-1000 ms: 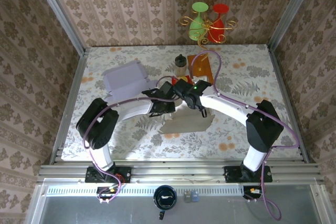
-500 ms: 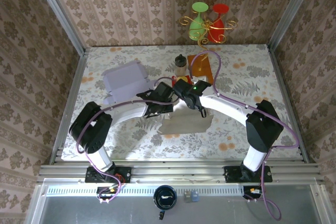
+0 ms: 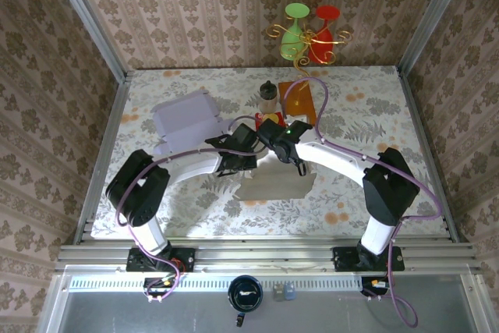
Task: Fold the paper box
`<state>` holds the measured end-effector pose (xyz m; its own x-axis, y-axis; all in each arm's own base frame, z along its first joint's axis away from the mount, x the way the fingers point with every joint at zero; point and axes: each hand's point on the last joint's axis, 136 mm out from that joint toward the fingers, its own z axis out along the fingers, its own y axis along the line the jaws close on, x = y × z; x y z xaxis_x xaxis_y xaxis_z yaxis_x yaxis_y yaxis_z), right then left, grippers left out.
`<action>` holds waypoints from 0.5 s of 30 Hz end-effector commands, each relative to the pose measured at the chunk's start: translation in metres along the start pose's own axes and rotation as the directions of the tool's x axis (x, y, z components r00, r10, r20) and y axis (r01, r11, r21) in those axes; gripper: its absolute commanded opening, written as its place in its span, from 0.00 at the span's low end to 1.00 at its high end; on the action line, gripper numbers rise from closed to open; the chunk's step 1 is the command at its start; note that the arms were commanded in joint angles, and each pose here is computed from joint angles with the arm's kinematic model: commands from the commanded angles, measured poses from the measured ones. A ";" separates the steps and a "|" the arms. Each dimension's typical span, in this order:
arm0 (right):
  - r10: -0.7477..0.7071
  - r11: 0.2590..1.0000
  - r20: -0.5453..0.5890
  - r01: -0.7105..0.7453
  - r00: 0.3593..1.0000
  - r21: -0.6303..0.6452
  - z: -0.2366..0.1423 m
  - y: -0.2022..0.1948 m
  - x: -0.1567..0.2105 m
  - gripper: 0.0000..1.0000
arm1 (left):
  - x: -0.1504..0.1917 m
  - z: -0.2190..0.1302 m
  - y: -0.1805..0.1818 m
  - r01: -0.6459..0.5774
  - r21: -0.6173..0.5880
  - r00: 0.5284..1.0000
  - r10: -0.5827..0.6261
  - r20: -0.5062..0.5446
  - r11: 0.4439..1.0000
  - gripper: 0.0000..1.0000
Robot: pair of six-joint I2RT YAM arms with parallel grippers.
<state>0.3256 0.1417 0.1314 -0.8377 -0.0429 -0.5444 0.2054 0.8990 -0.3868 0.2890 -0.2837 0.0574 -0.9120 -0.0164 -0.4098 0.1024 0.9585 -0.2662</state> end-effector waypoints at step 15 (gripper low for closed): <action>0.029 0.998 -0.034 -0.027 0.999 0.050 0.014 -0.012 0.008 0.00 | -0.014 -0.031 -0.024 -0.029 0.220 0.999 0.024 0.025 0.975 0.48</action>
<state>0.3270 0.1302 0.1273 -0.8443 -0.0172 -0.5356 0.2308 0.8904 -0.3923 0.2818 -0.2891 0.0977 -0.9003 -0.0307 -0.4342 0.1670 0.8969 -0.4095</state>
